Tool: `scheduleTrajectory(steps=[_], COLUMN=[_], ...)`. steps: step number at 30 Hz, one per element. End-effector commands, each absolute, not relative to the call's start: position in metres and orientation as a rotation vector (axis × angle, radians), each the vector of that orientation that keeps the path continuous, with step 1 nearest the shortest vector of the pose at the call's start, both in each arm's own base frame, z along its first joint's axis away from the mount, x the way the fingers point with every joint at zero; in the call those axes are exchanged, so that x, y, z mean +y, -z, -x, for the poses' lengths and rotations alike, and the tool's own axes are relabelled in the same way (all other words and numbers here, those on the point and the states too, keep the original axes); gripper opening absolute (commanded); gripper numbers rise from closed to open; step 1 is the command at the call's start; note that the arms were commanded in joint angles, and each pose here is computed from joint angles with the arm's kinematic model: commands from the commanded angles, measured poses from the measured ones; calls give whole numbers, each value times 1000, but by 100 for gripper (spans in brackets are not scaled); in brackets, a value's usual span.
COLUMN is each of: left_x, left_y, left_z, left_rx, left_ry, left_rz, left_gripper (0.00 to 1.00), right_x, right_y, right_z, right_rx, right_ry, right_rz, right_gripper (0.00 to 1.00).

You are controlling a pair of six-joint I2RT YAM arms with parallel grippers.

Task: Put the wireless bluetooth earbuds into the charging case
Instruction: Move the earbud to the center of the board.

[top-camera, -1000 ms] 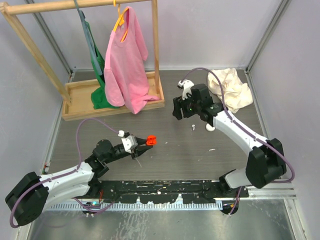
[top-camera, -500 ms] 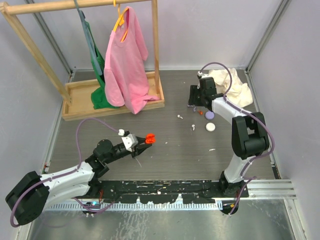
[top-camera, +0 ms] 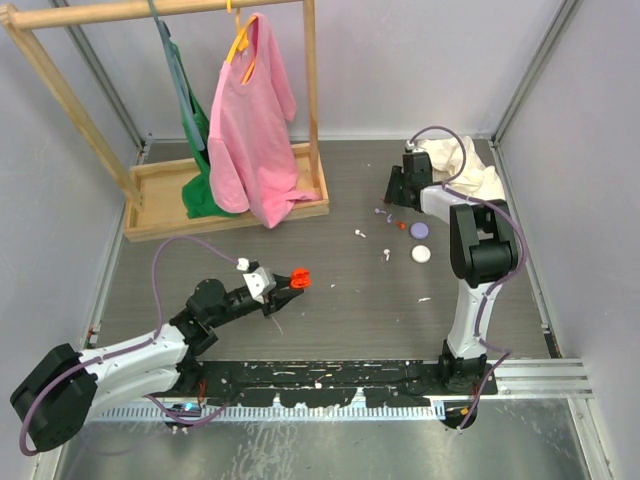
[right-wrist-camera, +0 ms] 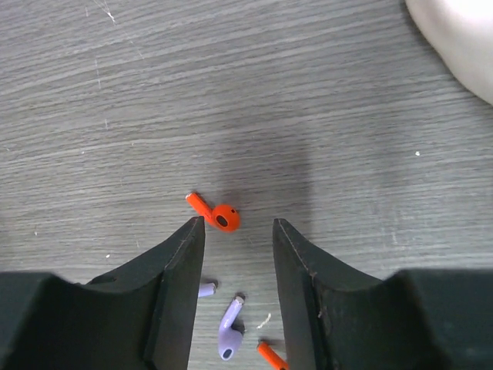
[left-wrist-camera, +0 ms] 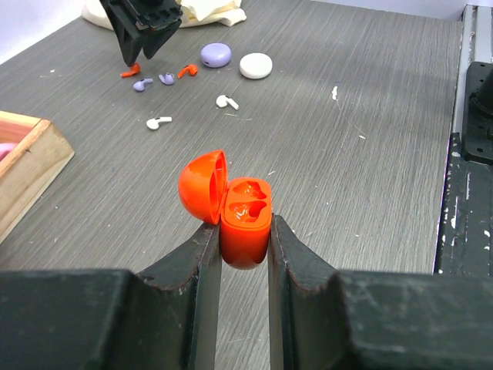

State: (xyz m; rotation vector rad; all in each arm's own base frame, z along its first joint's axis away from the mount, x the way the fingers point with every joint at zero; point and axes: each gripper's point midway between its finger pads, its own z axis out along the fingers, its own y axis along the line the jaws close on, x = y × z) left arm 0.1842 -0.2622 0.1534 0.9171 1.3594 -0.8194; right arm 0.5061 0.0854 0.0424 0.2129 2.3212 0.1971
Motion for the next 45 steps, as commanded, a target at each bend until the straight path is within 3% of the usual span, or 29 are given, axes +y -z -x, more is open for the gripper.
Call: scheduleTrajectory(steps=[1,9,26,35,45], left_x=[-266,-267,-269,-269,-267], left_y=[-183,-183,-180,-181,-184], left_z=[-188,-187,-187,-186,-185], left_rx=[1273,1277,1297,1294,1285], left_ry=[823,829,833,837,837], left_rz=[-888,-889,-902,-904,-898], left_gripper=[0,0,0,0,0], right_x=[88,93,105,112,140], right_y=[-61,-49,-31,-33,-38], right_z=[-531,-531,-528,-519,-490], right_rx=[2227,2250,2316,2339,2386], right_ry=[-224,-249,-303,-333,-382], right_rz=[-250,-247,-160,-87,88], right_gripper=[45,34,33,19,19])
